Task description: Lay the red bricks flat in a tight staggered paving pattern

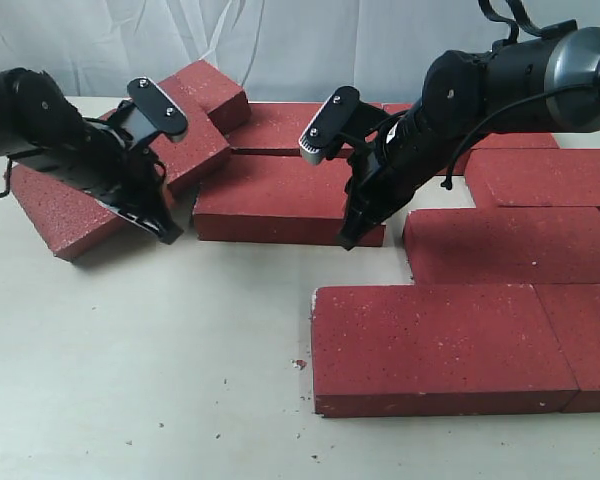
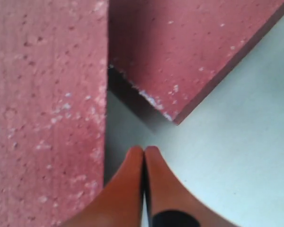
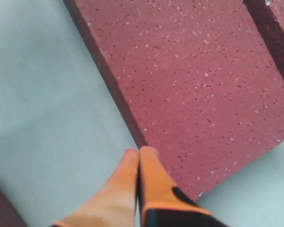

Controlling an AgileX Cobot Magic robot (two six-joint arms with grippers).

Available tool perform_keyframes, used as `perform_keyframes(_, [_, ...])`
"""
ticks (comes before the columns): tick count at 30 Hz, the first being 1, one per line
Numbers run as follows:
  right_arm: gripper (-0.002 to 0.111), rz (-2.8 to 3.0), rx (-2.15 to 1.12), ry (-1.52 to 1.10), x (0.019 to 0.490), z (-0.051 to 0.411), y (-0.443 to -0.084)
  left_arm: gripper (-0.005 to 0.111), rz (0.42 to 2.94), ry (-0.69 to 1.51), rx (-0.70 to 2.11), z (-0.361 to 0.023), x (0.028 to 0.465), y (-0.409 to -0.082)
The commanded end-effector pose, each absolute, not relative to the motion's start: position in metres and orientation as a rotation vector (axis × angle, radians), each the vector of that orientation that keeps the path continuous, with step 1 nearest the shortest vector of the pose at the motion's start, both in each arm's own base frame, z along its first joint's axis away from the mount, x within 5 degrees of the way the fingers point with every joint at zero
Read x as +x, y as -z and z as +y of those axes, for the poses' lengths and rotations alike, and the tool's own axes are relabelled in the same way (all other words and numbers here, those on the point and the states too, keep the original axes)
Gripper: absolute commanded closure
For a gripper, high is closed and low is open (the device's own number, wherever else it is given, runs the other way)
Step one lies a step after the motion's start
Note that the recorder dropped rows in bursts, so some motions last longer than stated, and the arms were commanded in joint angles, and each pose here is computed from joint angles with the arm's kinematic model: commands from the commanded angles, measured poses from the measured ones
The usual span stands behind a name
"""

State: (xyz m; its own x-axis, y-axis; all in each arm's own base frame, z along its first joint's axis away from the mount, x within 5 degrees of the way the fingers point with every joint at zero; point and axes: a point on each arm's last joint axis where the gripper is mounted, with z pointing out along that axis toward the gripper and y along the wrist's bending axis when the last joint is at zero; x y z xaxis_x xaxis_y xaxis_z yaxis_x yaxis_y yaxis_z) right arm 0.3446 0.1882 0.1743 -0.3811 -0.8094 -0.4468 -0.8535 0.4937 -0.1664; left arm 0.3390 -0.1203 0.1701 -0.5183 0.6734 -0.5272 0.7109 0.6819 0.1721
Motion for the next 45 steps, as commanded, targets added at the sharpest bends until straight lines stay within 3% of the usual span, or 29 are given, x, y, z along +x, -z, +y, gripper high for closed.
perform_keyframes(1, [0.109,2.263,-1.357,-0.124,0.345,0.186,-0.179,0.107,2.392,0.084,1.01,-0.1,0.343,-0.168])
perform_keyframes(8, [0.109,2.262,-1.36,-0.121,0.345,0.186,-0.179,0.107,2.445,0.067,0.853,-0.075,0.35,-0.168])
perform_keyframes(15, [0.109,2.289,-1.38,-0.081,0.345,0.171,-0.189,0.107,2.483,0.204,0.833,-0.084,0.332,-0.194])
perform_keyframes(20, [0.109,2.397,-1.11,-0.083,0.358,0.126,-0.206,0.107,2.482,0.318,0.874,-0.099,0.314,-0.214])
perform_keyframes(26, [0.109,2.48,-0.801,-0.204,0.373,0.094,-0.2,0.107,2.449,0.257,0.824,-0.112,0.331,-0.186])
perform_keyframes(30, [0.109,2.493,-0.825,-0.231,0.372,0.099,-0.195,0.107,2.431,0.219,0.81,-0.119,0.339,-0.171])
perform_keyframes(38, [0.109,2.349,-1.288,-0.436,0.348,0.143,-0.194,0.107,2.445,0.213,0.804,-0.122,0.344,-0.158])
perform_keyframes(45, [0.109,2.327,-1.411,-0.479,0.343,0.161,-0.175,0.107,2.456,0.201,0.796,-0.124,0.352,-0.145])
